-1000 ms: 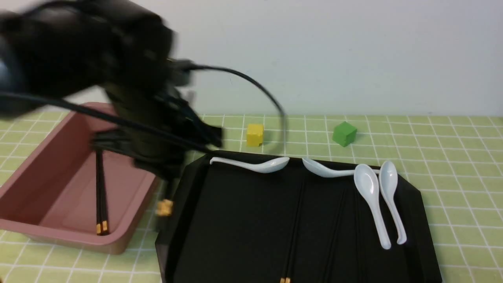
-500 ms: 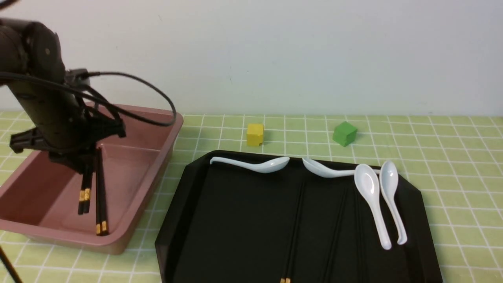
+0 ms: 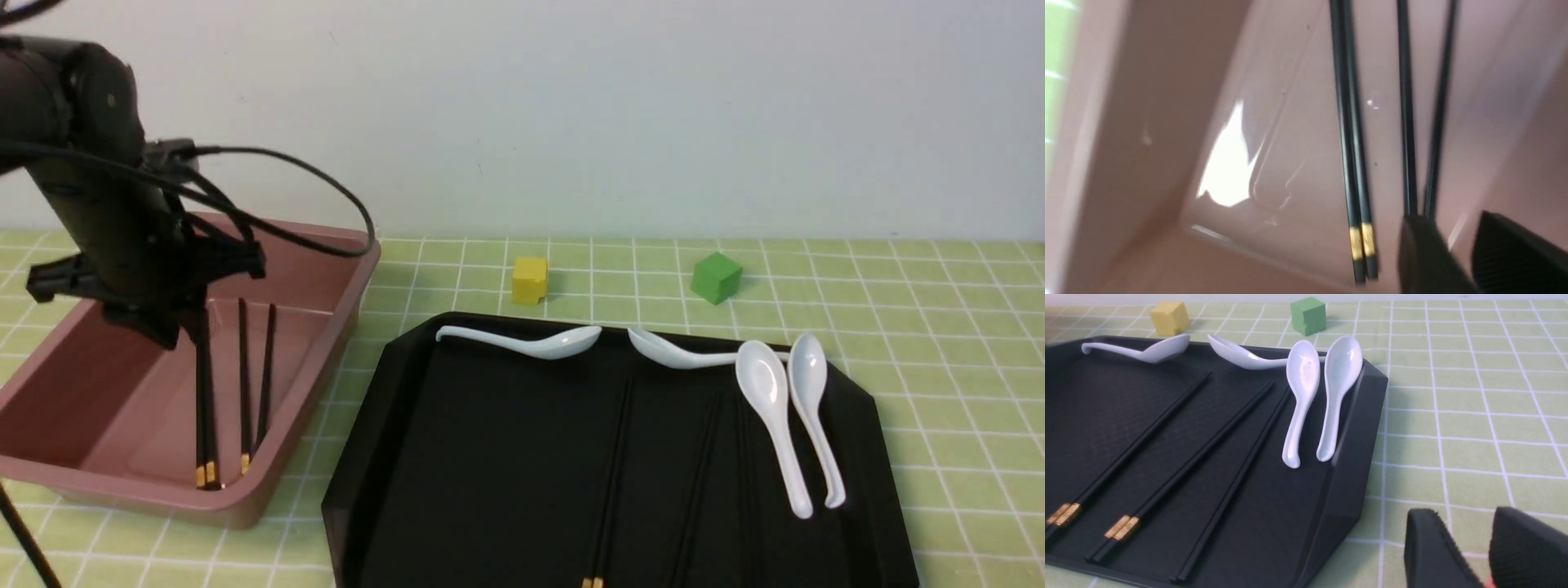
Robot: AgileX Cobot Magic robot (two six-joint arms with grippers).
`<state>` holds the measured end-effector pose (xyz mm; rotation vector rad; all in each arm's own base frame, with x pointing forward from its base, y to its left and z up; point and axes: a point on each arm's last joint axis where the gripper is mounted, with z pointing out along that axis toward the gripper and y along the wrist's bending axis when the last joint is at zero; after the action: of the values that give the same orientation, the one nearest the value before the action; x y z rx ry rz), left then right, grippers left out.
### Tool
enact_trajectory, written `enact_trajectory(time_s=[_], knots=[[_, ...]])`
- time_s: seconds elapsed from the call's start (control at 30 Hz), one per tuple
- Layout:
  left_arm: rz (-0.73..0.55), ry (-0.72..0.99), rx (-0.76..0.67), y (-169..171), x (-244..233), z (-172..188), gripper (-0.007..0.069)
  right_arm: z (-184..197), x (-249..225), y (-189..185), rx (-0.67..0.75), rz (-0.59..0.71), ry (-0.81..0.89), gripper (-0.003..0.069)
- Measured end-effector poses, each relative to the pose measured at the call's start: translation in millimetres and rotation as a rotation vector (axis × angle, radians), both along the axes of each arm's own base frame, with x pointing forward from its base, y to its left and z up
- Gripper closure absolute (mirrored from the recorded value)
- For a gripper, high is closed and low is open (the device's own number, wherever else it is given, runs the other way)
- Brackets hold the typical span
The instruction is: On green tablecloth take chopsticks from black tray and put them in box.
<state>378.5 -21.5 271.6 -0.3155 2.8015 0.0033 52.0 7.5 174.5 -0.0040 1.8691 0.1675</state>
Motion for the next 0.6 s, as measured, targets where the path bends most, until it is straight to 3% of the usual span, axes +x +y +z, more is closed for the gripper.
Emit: enact_trajectory(time_s=[0.1, 0.33, 0.5, 0.6], knots=[[-0.042, -0.069, 0.012, 2.3, -30.5, 45.8, 0.0638, 0.0, 0.0, 0.0, 0.0, 0.0, 0.0, 0.0419], [-0.052, -0.165, -0.03, 5.0, -117.8, 78.9, 0.0638, 0.0, 0.0, 0.0, 0.0, 0.0, 0.0, 0.0419], [-0.044, -0.318, -0.138, 2.8, -195.1, 67.1, 0.0638, 0.0, 0.0, 0.0, 0.0, 0.0, 0.0, 0.0419], [-0.041, -0.427, -0.232, -0.5, -237.9, 42.7, 0.0638, 0.0, 0.0, 0.0, 0.0, 0.0, 0.0, 0.0419]])
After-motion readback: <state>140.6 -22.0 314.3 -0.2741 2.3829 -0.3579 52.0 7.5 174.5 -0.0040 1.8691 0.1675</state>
